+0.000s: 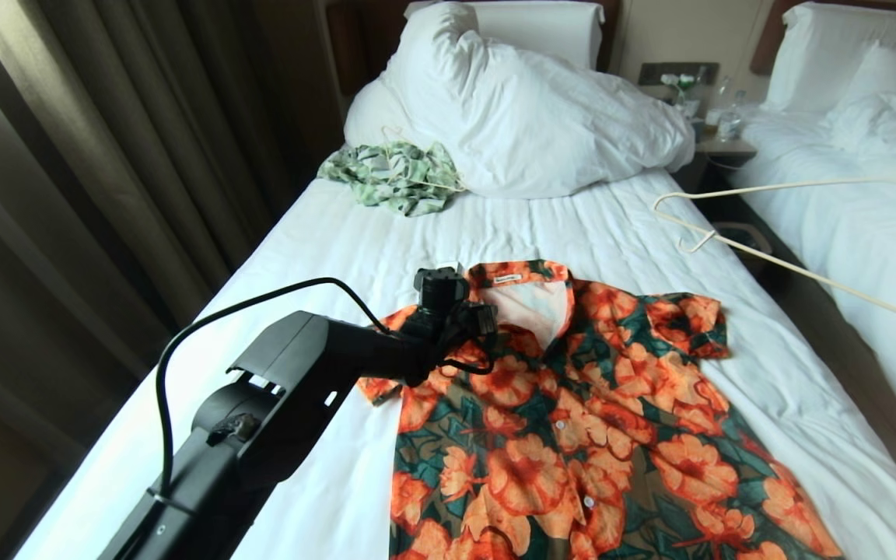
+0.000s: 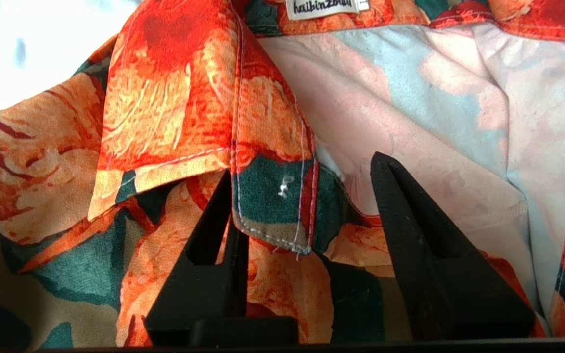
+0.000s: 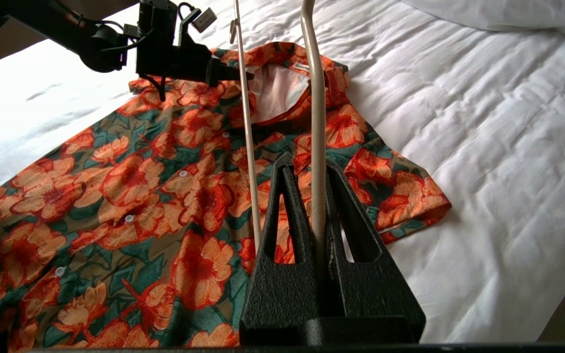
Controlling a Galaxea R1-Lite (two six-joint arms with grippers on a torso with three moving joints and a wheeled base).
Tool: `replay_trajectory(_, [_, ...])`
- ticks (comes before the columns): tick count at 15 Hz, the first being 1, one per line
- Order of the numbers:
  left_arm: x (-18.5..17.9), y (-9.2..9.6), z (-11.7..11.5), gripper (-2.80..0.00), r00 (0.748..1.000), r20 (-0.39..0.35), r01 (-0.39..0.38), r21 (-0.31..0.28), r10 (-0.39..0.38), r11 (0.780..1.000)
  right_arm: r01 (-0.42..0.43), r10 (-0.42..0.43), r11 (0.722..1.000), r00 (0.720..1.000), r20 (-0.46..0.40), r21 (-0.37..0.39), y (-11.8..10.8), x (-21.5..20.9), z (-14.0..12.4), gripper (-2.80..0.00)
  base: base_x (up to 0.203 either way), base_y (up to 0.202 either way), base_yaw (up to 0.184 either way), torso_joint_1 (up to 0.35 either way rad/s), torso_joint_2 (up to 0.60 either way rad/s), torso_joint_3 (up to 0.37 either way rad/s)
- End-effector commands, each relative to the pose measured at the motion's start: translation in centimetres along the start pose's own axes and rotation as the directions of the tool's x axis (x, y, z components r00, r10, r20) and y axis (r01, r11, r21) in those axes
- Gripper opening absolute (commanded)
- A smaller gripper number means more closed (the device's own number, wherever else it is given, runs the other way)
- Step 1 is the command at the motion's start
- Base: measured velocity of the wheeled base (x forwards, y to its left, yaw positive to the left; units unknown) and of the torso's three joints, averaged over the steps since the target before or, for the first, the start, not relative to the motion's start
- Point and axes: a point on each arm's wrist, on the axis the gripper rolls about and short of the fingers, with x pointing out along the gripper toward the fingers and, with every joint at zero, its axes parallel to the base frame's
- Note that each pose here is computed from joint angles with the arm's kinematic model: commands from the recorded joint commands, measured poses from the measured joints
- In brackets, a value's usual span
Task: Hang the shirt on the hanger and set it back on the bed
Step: Lift the shirt and hanger, then hook one side of the shirt onto the hanger
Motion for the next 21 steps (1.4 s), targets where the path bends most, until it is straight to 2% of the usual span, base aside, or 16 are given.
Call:
replay_trajectory(1, [-0.1,-0.1,0.3,-2.80,1.000,0.014,0.004,-0.003,-0.004,1.000,-0.005,0.005,1.000,1.000,0.006,0.001,0.0,0.0,-0.1,-2.80,0.000,0.000,0.000,0.000,0.00,0.000])
replay_trajectory(5, [-0.2,-0.3,0.5,-2.80,1.000,0.011,0.025,-0.002,-0.025,1.000,-0.003,0.003,1.000,1.000,0.006,0.003,0.0,0.0,-0.1,-2.80,0.000,0.000,0.000,0.000,0.00,0.000])
replay_trajectory(7, [-0.9,-0.3,1.0,-2.80,0.999,-0.042,-0.003,0.002,0.003,1.000,-0.002,0.002,1.000,1.000,0.003,0.017,0.0,0.0,-0.5,-2.80,0.000,0.000,0.000,0.000,0.00,0.000])
replay_trajectory(10, [-3.7,-1.0,2.5,-2.80,0.995,-0.098,-0.033,0.004,0.034,0.999,0.001,-0.001,0.999,1.000,-0.009,0.035,-0.3,0.1,-1.0,-2.80,0.000,0.000,0.000,0.000,0.00,0.000])
replay_trajectory(12, [-6.8,-2.0,4.2,-2.80,0.995,-0.100,-0.027,0.010,0.028,1.000,-0.004,0.005,0.998,1.000,-0.012,0.060,0.2,0.2,-1.5,-2.80,0.000,0.000,0.000,0.000,0.00,0.000])
replay_trajectory(15, [-12.5,-4.9,7.4,-2.80,0.998,-0.047,0.034,0.020,-0.033,0.999,-0.033,0.035,0.995,0.999,-0.017,0.097,1.5,1.0,-2.1,-2.80,0.000,0.000,0.000,0.000,0.00,0.000])
replay_trajectory(17, [-16.1,-8.0,8.8,-2.80,0.996,-0.011,0.091,0.035,-0.091,0.995,-0.049,0.053,0.993,0.998,-0.034,0.110,1.8,1.6,-2.4,-2.80,0.000,0.000,0.000,0.000,0.00,0.000])
replay_trajectory(19, [-18.3,-10.6,9.0,-2.80,0.994,-0.011,0.110,0.055,-0.110,0.992,-0.082,0.088,0.990,0.995,-0.055,0.114,2.0,2.9,-2.6,-2.80,0.000,0.000,0.000,0.000,0.00,0.000])
replay_trajectory(21, [-18.9,-11.3,8.5,-2.80,0.993,-0.025,0.115,0.064,-0.113,0.991,-0.138,0.148,0.984,0.986,-0.083,0.112,2.3,4.9,-2.6,-2.80,0.000,0.000,0.000,0.000,0.00,0.000])
